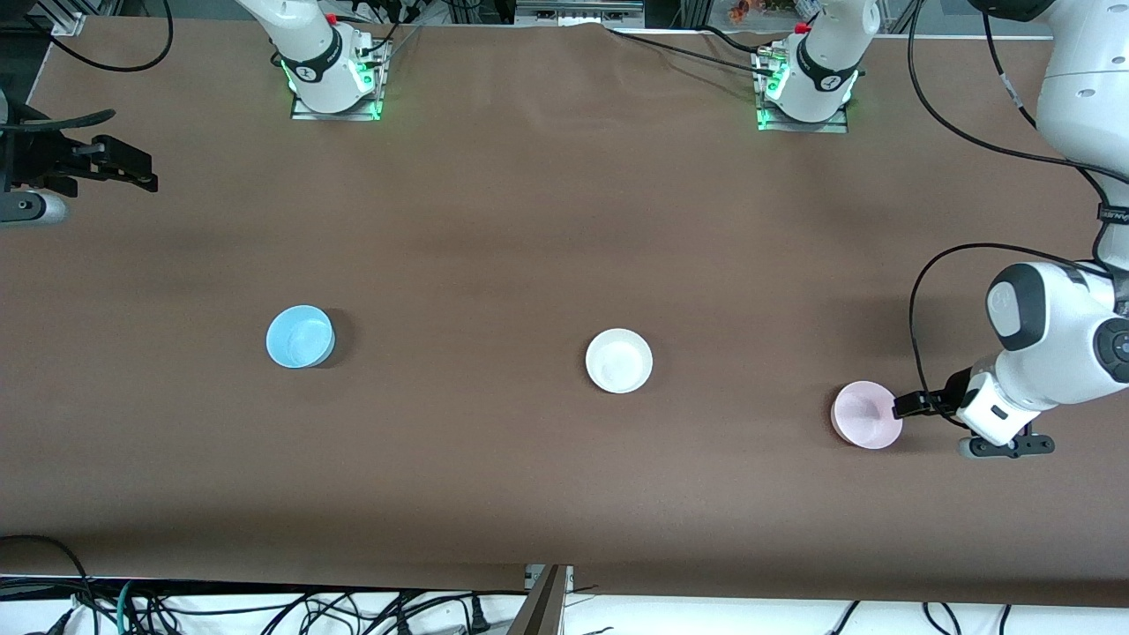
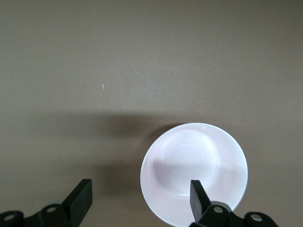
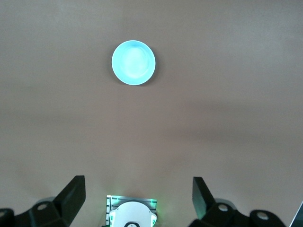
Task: Stack pink and blue bowls on white bowl
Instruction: 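Reach the left gripper down to the pink bowl rim and grasp it, then hold the pink bowl while the right gripper reaches the blue bowl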
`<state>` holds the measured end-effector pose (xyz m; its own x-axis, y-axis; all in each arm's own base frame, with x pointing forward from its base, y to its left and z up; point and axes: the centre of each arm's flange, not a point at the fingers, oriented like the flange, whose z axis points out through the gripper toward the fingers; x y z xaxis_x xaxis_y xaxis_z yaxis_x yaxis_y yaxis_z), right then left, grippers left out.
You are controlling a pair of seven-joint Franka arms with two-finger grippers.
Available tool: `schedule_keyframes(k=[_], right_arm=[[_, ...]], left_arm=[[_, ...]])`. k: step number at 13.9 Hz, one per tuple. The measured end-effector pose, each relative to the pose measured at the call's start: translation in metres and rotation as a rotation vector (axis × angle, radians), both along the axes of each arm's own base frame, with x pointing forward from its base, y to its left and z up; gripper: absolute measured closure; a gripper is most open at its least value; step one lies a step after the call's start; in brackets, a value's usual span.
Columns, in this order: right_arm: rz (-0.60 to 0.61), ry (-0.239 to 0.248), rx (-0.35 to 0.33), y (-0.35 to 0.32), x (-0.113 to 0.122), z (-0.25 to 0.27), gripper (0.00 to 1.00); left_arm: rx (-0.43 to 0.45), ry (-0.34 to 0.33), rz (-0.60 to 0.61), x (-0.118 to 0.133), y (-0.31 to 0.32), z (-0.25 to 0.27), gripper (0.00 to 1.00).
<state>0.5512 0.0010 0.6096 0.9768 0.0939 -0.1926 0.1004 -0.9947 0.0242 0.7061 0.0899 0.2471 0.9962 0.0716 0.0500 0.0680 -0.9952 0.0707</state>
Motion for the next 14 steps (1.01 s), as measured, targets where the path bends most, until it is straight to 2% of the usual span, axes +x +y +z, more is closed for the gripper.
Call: schedule_keyframes(k=[5, 8, 9, 12, 14], right_arm=[[0.002, 0.005, 0.001, 0.001, 0.010, -0.014, 0.00], [0.000, 0.033, 0.002, -0.001, 0.019, -0.033, 0.00], [-0.003, 0.045, 0.002, -0.003, 0.023, -0.040, 0.00], [-0.021, 0.062, 0.002, -0.014, 0.030, -0.056, 0.00], [-0.025, 0.062, 0.002, -0.016, 0.031, -0.056, 0.00]], left_arm=[[0.056, 0.008, -0.002, -0.004, -0.001, -0.030, 0.13], [0.075, 0.013, 0.013, -0.005, -0.014, -0.032, 0.16], [0.075, 0.013, 0.015, -0.004, -0.018, -0.032, 0.22], [0.075, 0.013, 0.017, -0.004, -0.022, -0.032, 0.27], [0.076, 0.015, 0.018, -0.004, -0.022, -0.033, 0.38]])
